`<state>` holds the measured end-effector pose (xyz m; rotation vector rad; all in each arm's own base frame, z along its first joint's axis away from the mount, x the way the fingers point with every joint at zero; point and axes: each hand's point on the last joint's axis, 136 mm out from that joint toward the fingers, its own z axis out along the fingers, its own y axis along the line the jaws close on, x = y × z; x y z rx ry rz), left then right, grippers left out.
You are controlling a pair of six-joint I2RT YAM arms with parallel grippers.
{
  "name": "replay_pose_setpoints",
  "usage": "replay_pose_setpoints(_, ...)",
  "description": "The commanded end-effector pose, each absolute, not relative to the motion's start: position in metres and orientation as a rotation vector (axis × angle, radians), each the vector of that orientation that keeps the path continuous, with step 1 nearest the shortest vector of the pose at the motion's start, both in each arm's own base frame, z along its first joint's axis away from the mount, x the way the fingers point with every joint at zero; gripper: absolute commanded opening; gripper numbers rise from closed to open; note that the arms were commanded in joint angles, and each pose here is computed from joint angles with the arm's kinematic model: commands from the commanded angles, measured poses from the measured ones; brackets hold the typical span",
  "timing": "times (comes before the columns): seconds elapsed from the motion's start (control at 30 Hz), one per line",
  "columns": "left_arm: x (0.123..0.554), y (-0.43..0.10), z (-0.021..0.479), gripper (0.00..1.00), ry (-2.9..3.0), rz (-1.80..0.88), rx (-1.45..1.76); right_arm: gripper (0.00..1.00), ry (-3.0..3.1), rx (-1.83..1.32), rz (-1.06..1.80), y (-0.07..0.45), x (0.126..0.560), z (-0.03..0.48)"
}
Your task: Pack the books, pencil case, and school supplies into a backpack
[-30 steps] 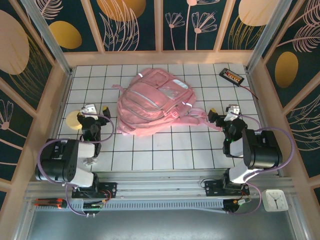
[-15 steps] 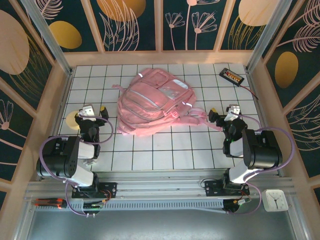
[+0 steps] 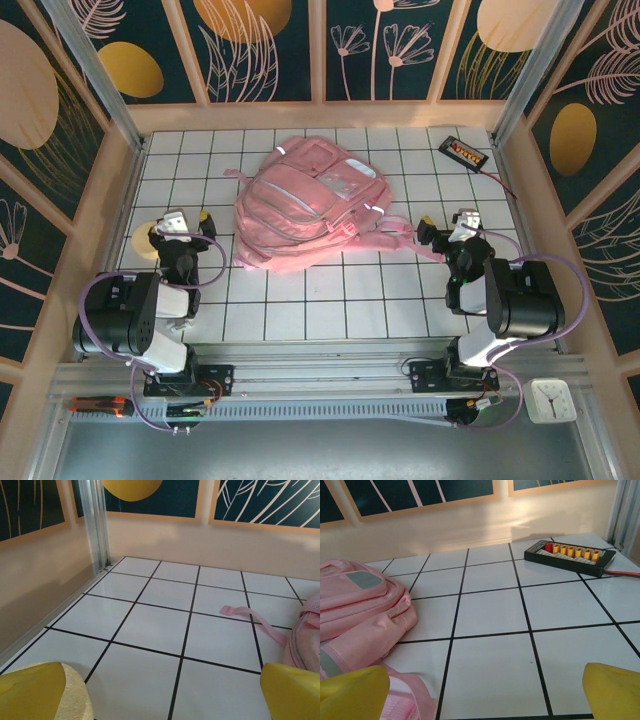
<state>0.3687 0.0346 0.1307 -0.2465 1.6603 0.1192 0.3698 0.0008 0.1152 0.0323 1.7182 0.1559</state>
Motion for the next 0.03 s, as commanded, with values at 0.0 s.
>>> replay_pose_setpoints(0.0,0.3681,0.0367,0.1392,0.99,1.618,0.105,-0.265,0.99,1.671,0.038,0.143,0.0002,0.3756,0.1277)
